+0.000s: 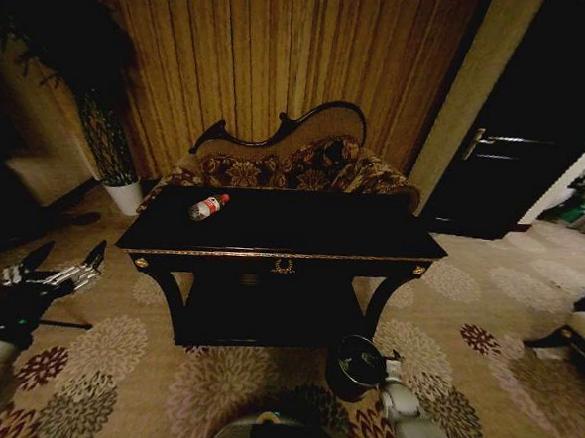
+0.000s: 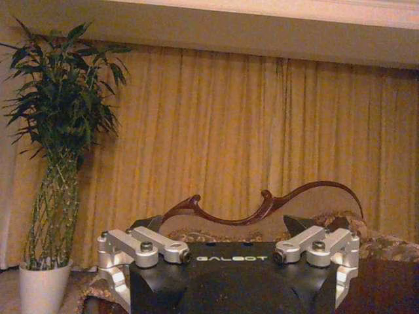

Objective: Move to the front of the table and place the trash on the table into the trash bin.

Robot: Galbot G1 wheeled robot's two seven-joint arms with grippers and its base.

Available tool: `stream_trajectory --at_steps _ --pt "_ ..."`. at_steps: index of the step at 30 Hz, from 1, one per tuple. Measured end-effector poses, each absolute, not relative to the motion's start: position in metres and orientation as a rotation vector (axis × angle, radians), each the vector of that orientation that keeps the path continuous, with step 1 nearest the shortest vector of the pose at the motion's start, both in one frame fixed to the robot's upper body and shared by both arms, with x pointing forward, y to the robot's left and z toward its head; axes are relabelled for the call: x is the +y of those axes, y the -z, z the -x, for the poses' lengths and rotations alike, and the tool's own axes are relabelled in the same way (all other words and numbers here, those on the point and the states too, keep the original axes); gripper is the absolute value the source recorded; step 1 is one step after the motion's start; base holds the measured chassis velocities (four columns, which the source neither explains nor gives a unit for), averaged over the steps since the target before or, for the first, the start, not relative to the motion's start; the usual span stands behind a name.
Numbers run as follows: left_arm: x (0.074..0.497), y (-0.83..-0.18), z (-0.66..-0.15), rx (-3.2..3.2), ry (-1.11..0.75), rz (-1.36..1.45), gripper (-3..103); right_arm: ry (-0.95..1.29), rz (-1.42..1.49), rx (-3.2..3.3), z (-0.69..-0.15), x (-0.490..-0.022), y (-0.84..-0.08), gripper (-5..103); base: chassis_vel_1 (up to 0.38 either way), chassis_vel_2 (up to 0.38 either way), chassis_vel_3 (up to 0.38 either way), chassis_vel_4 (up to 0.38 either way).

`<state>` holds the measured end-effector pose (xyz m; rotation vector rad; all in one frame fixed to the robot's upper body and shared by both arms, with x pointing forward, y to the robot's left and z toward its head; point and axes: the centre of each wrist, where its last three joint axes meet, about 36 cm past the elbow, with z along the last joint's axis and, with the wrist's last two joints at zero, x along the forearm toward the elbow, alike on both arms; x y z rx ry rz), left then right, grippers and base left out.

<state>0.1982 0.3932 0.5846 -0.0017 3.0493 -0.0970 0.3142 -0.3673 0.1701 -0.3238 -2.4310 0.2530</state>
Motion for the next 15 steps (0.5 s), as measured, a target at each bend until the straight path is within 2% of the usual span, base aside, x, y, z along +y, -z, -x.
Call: stream_trajectory --at_steps 7,15 --pt "0.393 -0.585 -0.199 3.049 0.094 0.003 100 -0.216 0.326 -2.476 -0.319 -0.366 -0.19 100 0.0 0.0 0.0 0.0" --pt "0.392 -0.586 -0.197 3.043 0.099 0.007 100 -0.029 0.211 -2.692 -0.325 -0.351 -0.303 100 0.0 0.0 0.0 0.0"
